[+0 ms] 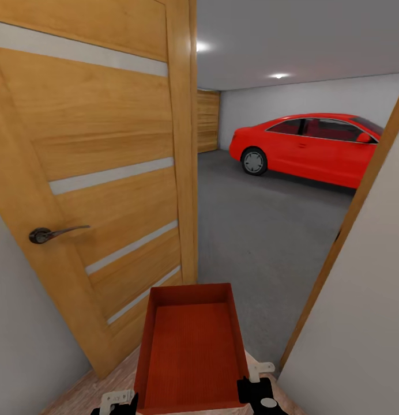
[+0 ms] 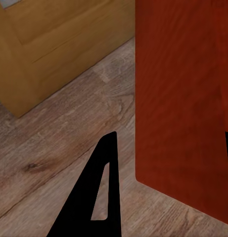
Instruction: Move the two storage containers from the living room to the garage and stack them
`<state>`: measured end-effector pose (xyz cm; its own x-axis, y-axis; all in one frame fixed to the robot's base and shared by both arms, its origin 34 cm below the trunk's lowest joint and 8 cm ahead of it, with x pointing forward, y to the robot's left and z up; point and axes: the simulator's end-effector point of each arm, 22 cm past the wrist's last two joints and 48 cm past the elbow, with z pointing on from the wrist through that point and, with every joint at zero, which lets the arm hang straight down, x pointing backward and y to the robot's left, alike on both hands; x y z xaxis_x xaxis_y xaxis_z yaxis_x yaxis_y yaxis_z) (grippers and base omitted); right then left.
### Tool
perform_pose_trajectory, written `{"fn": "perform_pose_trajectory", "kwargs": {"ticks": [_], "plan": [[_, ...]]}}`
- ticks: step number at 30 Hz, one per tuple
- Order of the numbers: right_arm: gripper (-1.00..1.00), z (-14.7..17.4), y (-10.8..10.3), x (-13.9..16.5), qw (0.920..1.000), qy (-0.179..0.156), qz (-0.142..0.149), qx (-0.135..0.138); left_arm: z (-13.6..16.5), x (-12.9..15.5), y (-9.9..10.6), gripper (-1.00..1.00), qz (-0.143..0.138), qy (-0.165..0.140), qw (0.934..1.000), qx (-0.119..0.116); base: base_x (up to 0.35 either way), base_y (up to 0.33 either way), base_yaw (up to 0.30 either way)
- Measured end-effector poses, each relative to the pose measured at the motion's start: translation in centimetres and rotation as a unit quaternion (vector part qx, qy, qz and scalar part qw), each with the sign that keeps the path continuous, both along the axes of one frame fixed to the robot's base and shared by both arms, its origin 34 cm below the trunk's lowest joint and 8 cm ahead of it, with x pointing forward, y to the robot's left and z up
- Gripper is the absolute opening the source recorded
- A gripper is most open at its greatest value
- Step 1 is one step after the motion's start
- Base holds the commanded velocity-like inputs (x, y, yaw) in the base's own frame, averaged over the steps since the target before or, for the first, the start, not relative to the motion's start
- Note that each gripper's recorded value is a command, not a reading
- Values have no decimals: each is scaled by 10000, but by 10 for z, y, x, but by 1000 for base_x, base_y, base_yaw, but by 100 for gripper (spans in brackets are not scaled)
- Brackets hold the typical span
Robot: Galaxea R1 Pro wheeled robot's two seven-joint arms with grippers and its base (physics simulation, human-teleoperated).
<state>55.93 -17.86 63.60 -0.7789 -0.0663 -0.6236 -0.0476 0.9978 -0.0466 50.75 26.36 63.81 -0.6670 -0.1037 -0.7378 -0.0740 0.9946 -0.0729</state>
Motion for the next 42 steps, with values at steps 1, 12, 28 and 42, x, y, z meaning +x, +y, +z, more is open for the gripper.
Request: {"fn": "perform_pose_trajectory", "kwargs": {"ticks": [1, 12, 28, 42], "plan": [[-100, 0, 0, 0, 10000, -1, 1, 0, 0, 0, 0, -100, -1, 0, 10000, 0, 0, 0, 0], [-100, 0, 0, 0, 10000, 0, 0, 1, 0, 0, 0, -100, -2, 0, 10000, -1, 0, 0, -16], [-100, 0, 0, 0, 10000, 0, -1, 1, 0, 0, 0, -100, -3, -1, 10000, -1, 6, 3, -141], [-100, 0, 0, 0, 10000, -5, 4, -1, 0, 0, 0, -100, -3, 0, 10000, -2, 96, 71, -3]]}}
